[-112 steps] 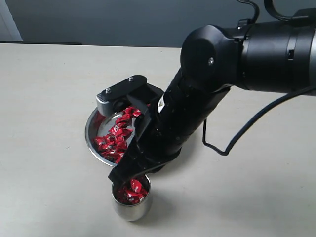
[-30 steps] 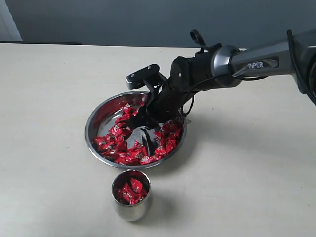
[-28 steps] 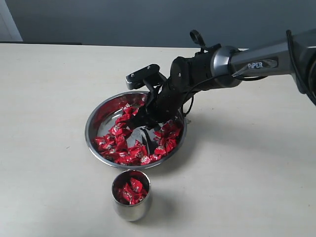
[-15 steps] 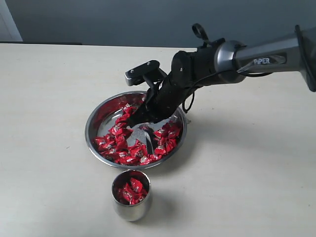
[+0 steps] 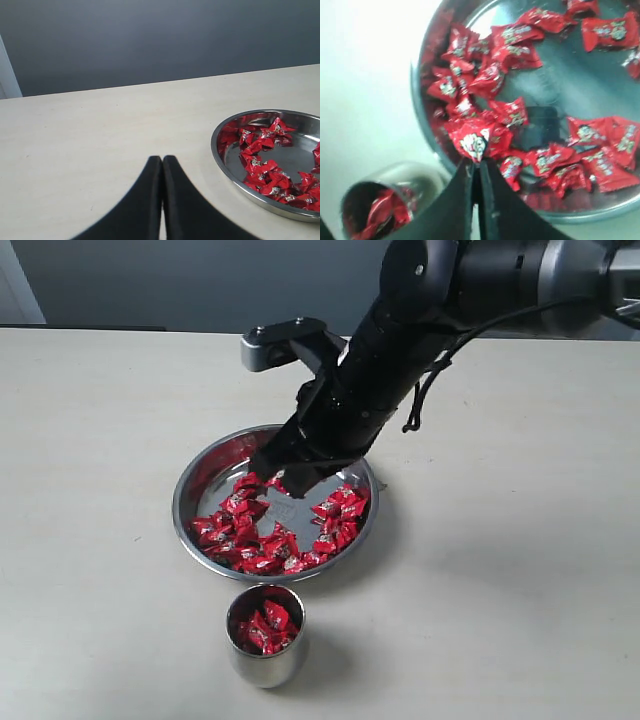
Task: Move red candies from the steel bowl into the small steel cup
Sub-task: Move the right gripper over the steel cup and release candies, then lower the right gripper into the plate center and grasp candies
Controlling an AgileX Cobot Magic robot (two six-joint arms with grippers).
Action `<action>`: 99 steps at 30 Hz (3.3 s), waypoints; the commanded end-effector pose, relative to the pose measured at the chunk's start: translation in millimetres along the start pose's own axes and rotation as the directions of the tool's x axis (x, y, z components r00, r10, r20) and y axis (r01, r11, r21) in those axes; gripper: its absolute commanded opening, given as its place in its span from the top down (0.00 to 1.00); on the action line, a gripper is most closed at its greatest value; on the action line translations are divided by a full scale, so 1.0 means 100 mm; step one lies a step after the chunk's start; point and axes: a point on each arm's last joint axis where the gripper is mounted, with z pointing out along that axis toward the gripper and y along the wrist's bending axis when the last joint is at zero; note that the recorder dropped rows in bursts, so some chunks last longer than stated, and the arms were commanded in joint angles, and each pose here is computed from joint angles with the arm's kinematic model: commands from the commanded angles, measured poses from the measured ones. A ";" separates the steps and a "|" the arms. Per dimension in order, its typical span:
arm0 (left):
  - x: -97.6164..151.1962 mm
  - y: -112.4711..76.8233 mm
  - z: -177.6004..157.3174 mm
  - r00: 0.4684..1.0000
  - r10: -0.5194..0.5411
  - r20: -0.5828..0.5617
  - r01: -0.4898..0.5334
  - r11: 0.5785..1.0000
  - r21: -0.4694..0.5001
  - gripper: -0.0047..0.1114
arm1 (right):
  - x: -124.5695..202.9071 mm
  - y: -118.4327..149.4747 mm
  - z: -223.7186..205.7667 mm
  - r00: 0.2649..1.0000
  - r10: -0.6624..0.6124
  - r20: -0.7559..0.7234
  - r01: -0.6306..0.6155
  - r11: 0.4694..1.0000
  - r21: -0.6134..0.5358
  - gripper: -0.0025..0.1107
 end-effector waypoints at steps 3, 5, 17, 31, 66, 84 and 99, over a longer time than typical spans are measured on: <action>0.01 0.00 0.00 1.000 -0.005 0.003 0.005 1.000 0.002 0.96 | 0.11 0.56 -0.03 0.982 -0.155 -0.108 0.144 0.984 -0.106 0.97; 0.01 0.00 0.00 1.000 -0.005 0.003 0.005 1.000 0.002 0.96 | 0.16 0.66 0.02 0.969 -0.195 -0.149 0.179 0.977 -0.112 0.97; 0.01 0.00 0.00 1.000 -0.005 0.003 0.005 1.000 0.002 0.96 | 0.41 0.70 0.17 0.947 -0.206 -0.247 0.179 0.975 -0.128 0.97; 0.01 0.00 0.00 1.000 -0.005 0.003 0.005 1.000 0.002 0.96 | 0.33 0.67 0.19 0.948 -0.275 -0.161 0.263 0.960 -0.094 0.60; 0.01 0.00 0.00 1.000 -0.005 0.003 0.005 1.000 0.002 0.96 | 0.08 -0.31 0.64 0.996 -0.079 0.030 0.062 0.924 0.377 0.63; 0.01 0.00 0.00 1.000 -0.005 0.003 0.005 1.000 0.002 0.96 | 0.20 -0.42 0.98 0.998 -0.044 -0.048 0.058 0.930 0.364 0.63; 0.01 0.00 0.00 1.000 -0.005 0.003 0.005 1.000 0.002 0.96 | 0.13 -0.37 0.85 0.999 -0.049 0.013 0.041 0.932 0.361 0.97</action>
